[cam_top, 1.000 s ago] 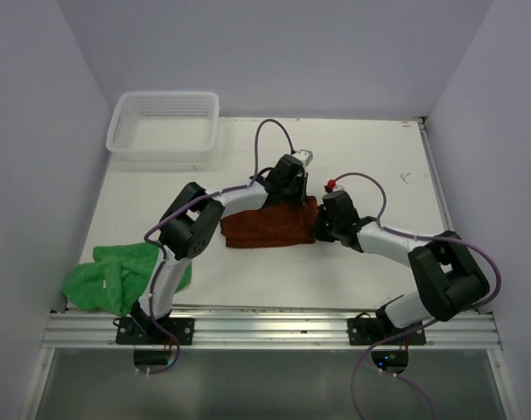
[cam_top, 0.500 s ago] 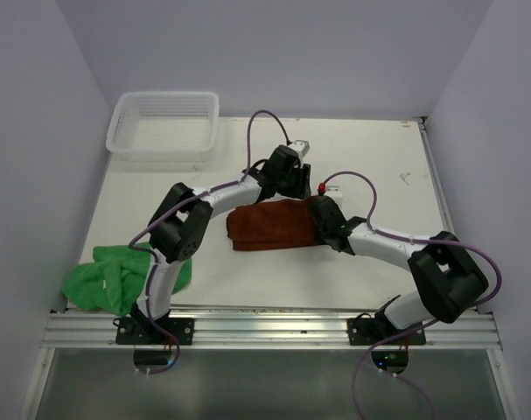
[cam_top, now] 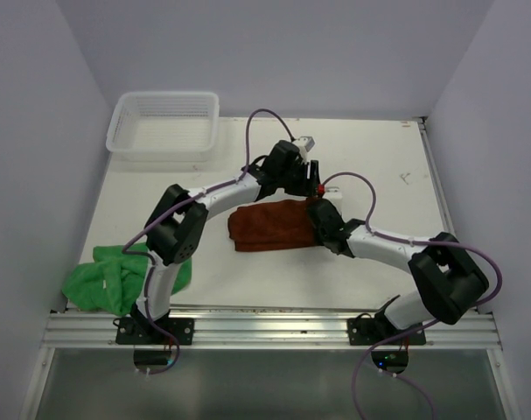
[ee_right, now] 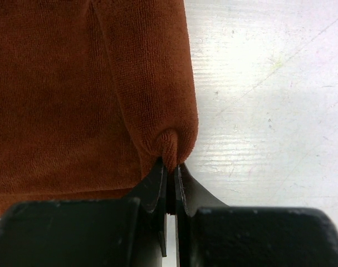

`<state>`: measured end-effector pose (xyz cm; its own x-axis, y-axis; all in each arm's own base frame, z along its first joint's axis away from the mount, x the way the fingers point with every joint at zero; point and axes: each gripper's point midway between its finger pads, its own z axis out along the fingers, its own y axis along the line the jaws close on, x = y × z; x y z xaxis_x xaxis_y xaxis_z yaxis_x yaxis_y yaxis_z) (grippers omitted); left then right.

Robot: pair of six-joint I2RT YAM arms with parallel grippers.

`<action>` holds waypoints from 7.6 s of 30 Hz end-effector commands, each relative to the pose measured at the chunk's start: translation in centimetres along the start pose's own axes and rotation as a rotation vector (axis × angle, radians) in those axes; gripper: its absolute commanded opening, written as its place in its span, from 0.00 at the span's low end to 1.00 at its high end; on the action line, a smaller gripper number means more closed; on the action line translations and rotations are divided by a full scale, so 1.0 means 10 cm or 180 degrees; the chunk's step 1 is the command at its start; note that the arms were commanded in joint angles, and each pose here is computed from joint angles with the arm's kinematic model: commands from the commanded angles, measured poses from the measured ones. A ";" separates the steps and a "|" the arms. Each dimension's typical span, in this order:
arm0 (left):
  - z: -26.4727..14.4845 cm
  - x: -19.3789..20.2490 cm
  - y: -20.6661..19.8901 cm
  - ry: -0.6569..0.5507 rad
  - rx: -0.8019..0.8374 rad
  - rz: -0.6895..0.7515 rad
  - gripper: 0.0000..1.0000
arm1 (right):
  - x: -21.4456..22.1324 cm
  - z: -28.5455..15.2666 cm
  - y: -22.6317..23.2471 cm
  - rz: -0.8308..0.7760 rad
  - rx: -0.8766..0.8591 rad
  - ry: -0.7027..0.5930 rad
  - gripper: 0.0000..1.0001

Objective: Roll the towels
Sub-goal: Roll the towel

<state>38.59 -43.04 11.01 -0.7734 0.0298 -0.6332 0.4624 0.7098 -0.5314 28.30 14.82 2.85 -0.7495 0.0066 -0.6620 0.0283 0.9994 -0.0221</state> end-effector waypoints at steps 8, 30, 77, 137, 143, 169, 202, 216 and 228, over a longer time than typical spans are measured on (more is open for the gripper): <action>-0.15 -0.18 0.02 -0.0119 0.0133 -0.0149 0.64 | -0.16 -0.06 -0.02 -0.0205 0.0375 -0.0333 0.00; -0.41 -0.45 0.21 -0.0272 0.0145 0.0018 0.65 | -0.05 -0.05 0.35 -0.1755 0.1193 -0.0420 0.00; -0.15 0.32 0.02 0.0266 0.0776 0.0223 0.35 | 0.38 0.34 0.66 -0.2741 0.1226 0.0185 0.00; 0.11 0.54 0.63 0.0387 0.0449 -0.0084 0.20 | -0.16 -0.59 0.36 -0.0178 0.0119 -0.0765 0.63; 0.12 0.53 0.62 0.0378 0.0457 -0.0085 0.20 | -0.29 -0.57 0.22 0.0515 -0.0403 -0.0627 0.62; 0.05 0.44 0.63 0.0321 0.0293 -0.0009 0.18 | -0.01 -0.05 0.35 0.1310 -0.1273 0.0161 0.25; -0.38 -0.23 0.36 -0.0095 0.0211 -0.0073 0.22 | -0.41 -0.27 0.24 -0.0971 0.0463 -0.0645 0.00; -0.39 -0.18 0.31 -0.0059 0.0382 -0.0066 0.22 | -0.32 -0.21 0.46 -0.1647 0.1041 -0.0755 0.00; -0.40 0.02 0.33 0.0022 0.0488 -0.0049 0.21 | -0.23 -0.02 0.73 -0.2190 0.1313 -0.0573 0.00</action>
<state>37.91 -37.52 7.63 -0.8320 0.0546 -0.5522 0.4481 0.6529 -0.6107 29.63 21.20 3.94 -0.5773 -0.6300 -0.5195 -0.1418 0.7039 -0.6960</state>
